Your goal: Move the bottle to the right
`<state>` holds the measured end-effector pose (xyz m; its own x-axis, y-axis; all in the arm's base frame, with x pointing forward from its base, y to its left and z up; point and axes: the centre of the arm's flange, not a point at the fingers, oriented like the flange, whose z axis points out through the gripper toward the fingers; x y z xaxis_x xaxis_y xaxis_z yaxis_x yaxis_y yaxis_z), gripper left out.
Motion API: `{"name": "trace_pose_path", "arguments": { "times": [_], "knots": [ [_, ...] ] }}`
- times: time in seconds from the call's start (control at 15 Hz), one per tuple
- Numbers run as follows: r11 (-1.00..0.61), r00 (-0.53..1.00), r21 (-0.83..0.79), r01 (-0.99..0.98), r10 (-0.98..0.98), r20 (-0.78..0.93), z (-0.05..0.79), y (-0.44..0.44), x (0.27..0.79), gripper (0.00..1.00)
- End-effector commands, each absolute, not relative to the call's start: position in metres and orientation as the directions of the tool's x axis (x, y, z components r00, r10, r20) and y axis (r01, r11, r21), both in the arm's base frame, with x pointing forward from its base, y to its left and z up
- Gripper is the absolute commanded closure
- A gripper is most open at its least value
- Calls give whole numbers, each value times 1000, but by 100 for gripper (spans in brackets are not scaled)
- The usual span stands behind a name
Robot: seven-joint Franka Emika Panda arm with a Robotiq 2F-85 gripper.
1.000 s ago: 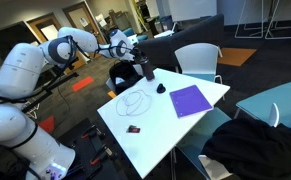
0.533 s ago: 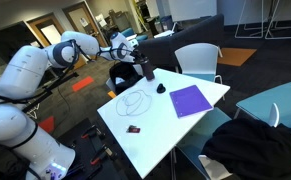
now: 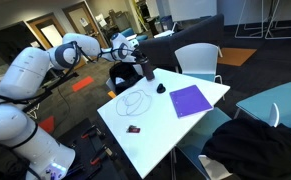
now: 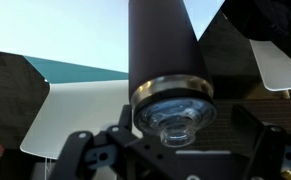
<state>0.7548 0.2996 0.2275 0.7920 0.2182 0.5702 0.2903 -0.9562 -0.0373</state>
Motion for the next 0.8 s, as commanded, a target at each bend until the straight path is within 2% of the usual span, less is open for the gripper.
{"name": "trace_pose_path", "arguments": {
  "times": [0.0,0.53,0.6,0.67,0.73],
  "knots": [
    [-961,797,-13,275,220,562,226,306,768,0],
    [-962,804,-5,273,225,550,215,306,770,0],
    [-962,806,-6,273,226,548,214,306,770,8],
    [-961,805,-2,276,230,547,213,306,770,28],
    [-961,806,-4,276,229,546,212,306,770,34]
  ]
}}
